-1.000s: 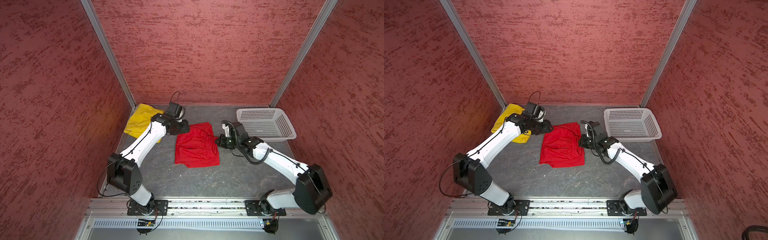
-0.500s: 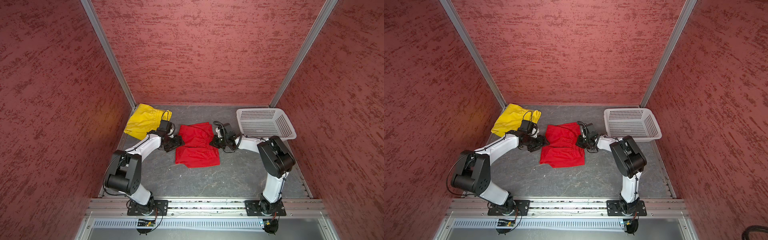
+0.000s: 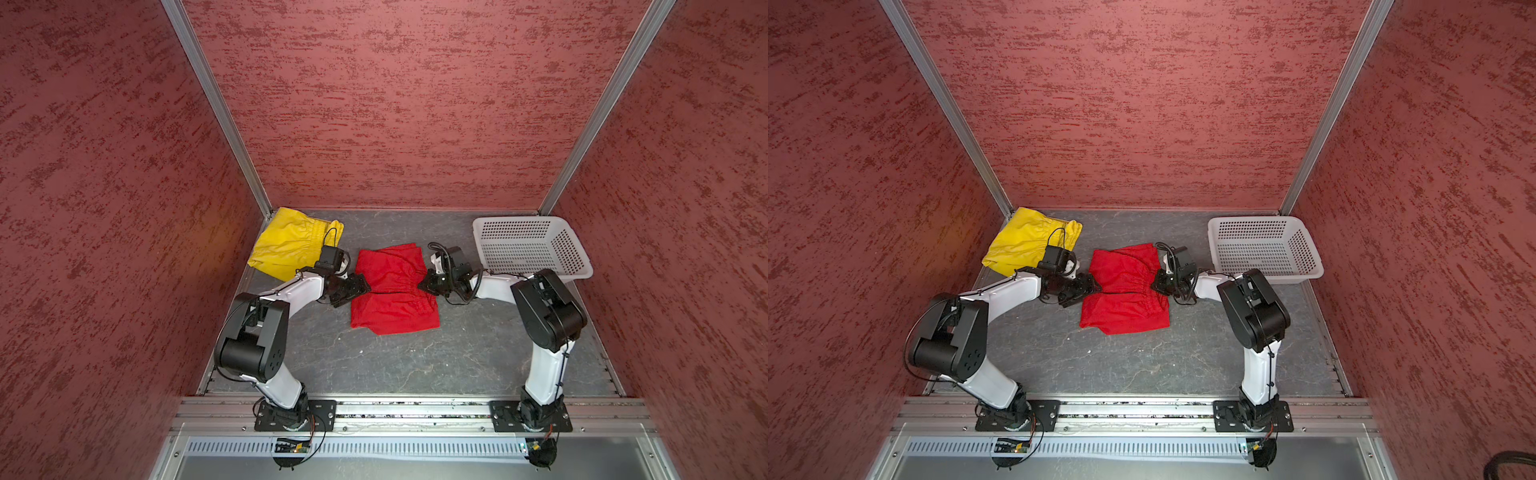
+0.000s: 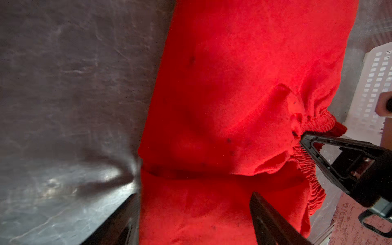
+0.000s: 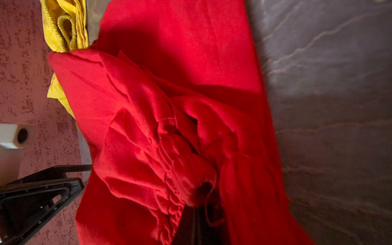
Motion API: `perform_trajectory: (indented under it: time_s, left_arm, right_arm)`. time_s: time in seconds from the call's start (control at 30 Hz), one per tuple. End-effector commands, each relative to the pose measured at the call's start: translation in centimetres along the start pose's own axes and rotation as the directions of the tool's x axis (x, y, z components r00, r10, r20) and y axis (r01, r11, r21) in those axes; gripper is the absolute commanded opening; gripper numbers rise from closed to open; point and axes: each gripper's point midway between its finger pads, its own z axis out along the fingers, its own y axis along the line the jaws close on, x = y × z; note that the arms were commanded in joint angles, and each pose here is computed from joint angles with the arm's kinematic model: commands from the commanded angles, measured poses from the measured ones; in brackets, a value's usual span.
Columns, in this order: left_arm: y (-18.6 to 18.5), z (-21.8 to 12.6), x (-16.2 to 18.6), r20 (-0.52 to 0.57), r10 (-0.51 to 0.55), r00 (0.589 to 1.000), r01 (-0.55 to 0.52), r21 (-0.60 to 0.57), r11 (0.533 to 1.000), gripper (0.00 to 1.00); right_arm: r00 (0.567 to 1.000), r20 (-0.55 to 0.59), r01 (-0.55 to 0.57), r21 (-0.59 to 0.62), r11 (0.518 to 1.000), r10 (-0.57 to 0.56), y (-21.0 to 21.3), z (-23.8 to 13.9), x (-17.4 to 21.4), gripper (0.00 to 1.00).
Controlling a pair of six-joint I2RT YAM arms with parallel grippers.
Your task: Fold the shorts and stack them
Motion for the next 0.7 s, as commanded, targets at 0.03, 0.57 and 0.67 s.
perform_trajectory:
  time_s: [0.03, 0.57, 0.67]
  left_arm:
    - [-0.6, 1.2, -0.2, 0.018, 0.004, 1.0, -0.005, 0.044, 0.999, 0.82]
    - [-1.9, 2.1, -3.0, 0.076, 0.104, 0.992, -0.096, -0.101, 0.99, 0.0]
    - [-2.1, 1.3, -5.6, 0.077, 0.155, 0.985, -0.138, -0.192, 0.972, 0.0]
  right_arm:
    - [1.0, 0.026, 0.018, -0.028, 0.999, -0.018, 0.9, -1.6, -0.3, 0.04]
    - [0.999, 0.046, 0.008, -0.08, 0.997, -0.004, 1.9, -2.4, -0.3, 0.09]
    - [0.998, 0.063, 0.014, -0.093, 0.996, -0.009, 2.6, -2.9, -0.6, 0.09]
